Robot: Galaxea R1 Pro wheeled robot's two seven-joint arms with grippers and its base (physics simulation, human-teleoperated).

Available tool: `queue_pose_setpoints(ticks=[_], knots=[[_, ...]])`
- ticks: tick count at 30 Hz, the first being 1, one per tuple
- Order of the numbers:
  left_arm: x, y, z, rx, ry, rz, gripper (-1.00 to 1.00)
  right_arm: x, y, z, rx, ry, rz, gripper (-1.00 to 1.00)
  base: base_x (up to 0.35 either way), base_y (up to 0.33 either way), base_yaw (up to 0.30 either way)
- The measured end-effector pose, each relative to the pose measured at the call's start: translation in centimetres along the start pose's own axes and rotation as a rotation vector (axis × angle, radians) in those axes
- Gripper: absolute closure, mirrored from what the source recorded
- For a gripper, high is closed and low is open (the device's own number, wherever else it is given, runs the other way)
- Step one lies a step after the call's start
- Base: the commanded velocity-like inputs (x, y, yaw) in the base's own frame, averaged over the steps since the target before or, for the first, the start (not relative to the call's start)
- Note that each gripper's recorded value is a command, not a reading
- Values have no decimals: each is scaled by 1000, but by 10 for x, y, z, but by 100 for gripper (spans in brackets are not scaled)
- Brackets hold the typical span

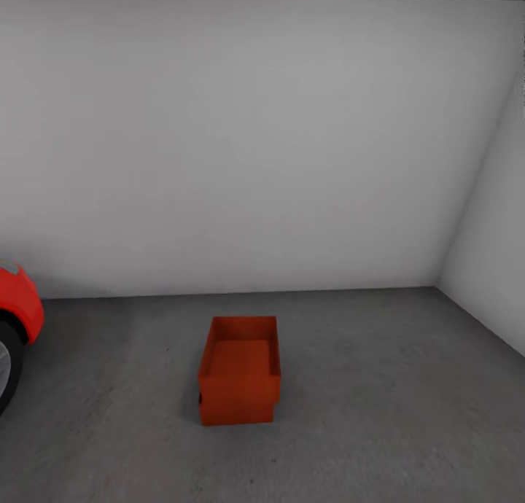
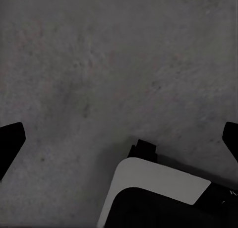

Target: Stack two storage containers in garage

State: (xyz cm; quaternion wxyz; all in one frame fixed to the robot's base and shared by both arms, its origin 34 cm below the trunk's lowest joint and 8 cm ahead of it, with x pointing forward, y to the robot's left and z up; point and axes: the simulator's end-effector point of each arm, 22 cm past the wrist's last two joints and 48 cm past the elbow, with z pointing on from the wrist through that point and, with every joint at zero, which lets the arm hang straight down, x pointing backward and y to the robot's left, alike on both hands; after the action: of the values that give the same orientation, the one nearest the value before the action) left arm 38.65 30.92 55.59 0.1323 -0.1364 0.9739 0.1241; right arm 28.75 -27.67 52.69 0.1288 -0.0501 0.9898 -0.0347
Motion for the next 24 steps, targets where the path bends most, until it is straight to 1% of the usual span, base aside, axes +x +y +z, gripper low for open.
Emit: queue_pose_setpoints(ticks=[6, 7, 8, 9, 10, 11, 13, 21, 24], knots=[[6, -2, -1, 9, 2, 0, -100, -4, 0, 0, 1, -9, 0, -100, 0, 0, 0], [17, -28, -3, 133, 15, 0, -100, -4, 1, -1, 0, -11, 0, -100, 0, 0, 0], [17, -32, -4, 156, 14, -1, -100, -5, 1, -1, 0, -13, 0, -100, 0, 0, 0], [17, -32, -4, 162, 13, -2, -100, -6, 0, -1, 0, -14, 1, -100, 0, 0, 0], [26, -18, 0, 159, 25, -2, -100, -7, 0, -1, 0, -16, 0, -100, 0, 0, 0], [30, -14, 0, 157, 29, 0, -100, -7, 0, -1, 0, -17, 1, -100, 0, 0, 0], [36, -9, 1, 152, 35, 1, -100, -8, 0, -1, 1, -21, 1, -100, 0, 0, 0], [42, -1, 1, 148, 37, 2, -100, -13, -1, -2, 3, -33, 2, -100, 0, 0, 0], [44, 13, 3, 135, 37, 2, -100, -15, -1, -2, 3, -38, 2, -100, 0, 0, 0]])
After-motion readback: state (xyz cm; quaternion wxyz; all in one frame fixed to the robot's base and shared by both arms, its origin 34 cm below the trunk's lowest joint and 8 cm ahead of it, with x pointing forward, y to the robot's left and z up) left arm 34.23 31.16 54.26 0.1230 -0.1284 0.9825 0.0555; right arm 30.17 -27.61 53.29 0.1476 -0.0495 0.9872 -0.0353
